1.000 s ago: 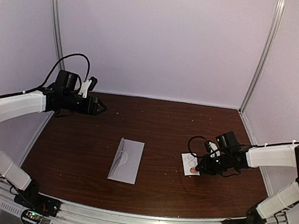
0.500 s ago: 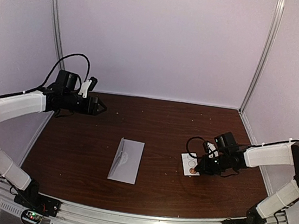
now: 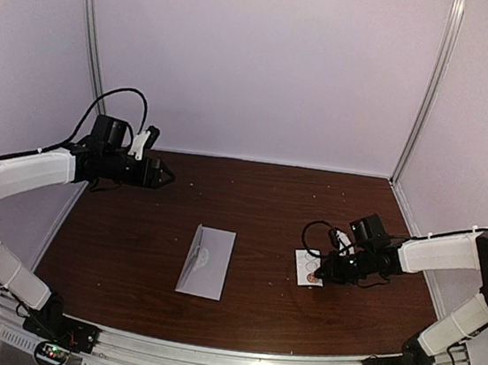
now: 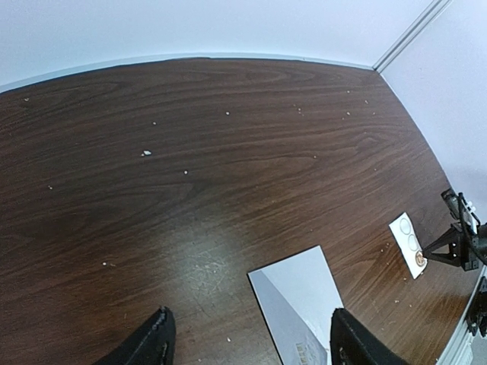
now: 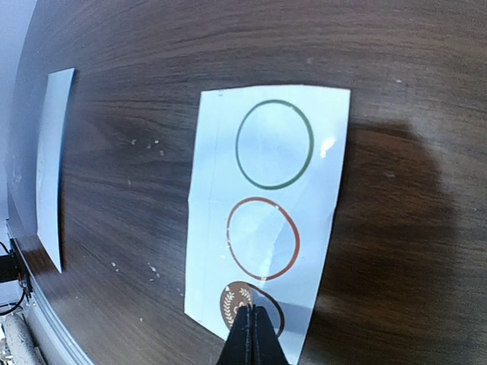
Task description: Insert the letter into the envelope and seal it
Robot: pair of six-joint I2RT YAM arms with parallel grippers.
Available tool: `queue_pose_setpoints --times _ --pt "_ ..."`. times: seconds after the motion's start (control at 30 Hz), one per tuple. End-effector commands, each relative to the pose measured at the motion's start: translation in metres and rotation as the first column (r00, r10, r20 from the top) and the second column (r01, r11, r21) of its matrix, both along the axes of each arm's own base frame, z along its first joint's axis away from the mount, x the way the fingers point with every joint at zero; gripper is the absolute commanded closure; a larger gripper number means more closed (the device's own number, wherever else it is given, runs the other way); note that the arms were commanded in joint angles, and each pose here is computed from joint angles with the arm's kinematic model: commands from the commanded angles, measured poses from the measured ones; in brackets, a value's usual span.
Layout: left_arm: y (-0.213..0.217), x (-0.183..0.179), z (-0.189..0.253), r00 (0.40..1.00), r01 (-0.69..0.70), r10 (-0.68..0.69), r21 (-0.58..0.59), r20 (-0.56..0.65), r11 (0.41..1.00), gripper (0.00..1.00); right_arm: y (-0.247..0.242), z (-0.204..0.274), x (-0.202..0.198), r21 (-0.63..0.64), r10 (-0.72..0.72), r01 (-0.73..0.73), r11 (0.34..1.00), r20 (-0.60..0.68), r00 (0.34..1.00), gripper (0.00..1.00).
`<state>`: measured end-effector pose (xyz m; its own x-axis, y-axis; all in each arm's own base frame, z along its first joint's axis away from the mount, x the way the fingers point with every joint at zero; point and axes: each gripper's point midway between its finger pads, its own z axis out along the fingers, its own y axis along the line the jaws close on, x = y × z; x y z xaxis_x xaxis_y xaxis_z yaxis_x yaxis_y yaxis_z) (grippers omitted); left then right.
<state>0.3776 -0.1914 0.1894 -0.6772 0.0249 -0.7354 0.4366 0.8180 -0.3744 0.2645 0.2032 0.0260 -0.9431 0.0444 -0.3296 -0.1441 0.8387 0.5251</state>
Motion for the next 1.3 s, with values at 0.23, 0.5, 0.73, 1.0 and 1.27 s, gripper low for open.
queue_pose_setpoints --times 0.23,0.5,0.73,1.0,1.27 --pt "-0.058 -0.041 0.021 0.994 0.108 -0.100 -0.284 0.041 0.953 0.29 0.052 0.087 -0.006 0.252 0.136 -0.184 0.950 0.197 0.971 1.00" --pt "-0.157 -0.112 0.017 0.948 0.264 -0.316 -0.481 -0.029 0.836 0.26 0.092 0.146 -0.021 0.353 0.200 -0.322 0.879 0.340 0.919 1.00" --pt "-0.196 -0.139 0.040 0.906 0.356 -0.424 -0.563 0.010 0.746 0.23 0.126 0.194 -0.039 0.403 0.245 -0.444 0.800 0.456 0.856 1.00" --pt "-0.208 -0.151 0.049 0.888 0.375 -0.459 -0.617 0.025 0.692 0.26 0.150 0.214 -0.052 0.400 0.290 -0.521 0.754 0.510 0.810 1.00" --pt "-0.208 -0.150 0.050 0.893 0.353 -0.450 -0.645 0.015 0.678 0.72 0.155 0.211 -0.054 0.394 0.305 -0.533 0.749 0.510 0.804 1.00"
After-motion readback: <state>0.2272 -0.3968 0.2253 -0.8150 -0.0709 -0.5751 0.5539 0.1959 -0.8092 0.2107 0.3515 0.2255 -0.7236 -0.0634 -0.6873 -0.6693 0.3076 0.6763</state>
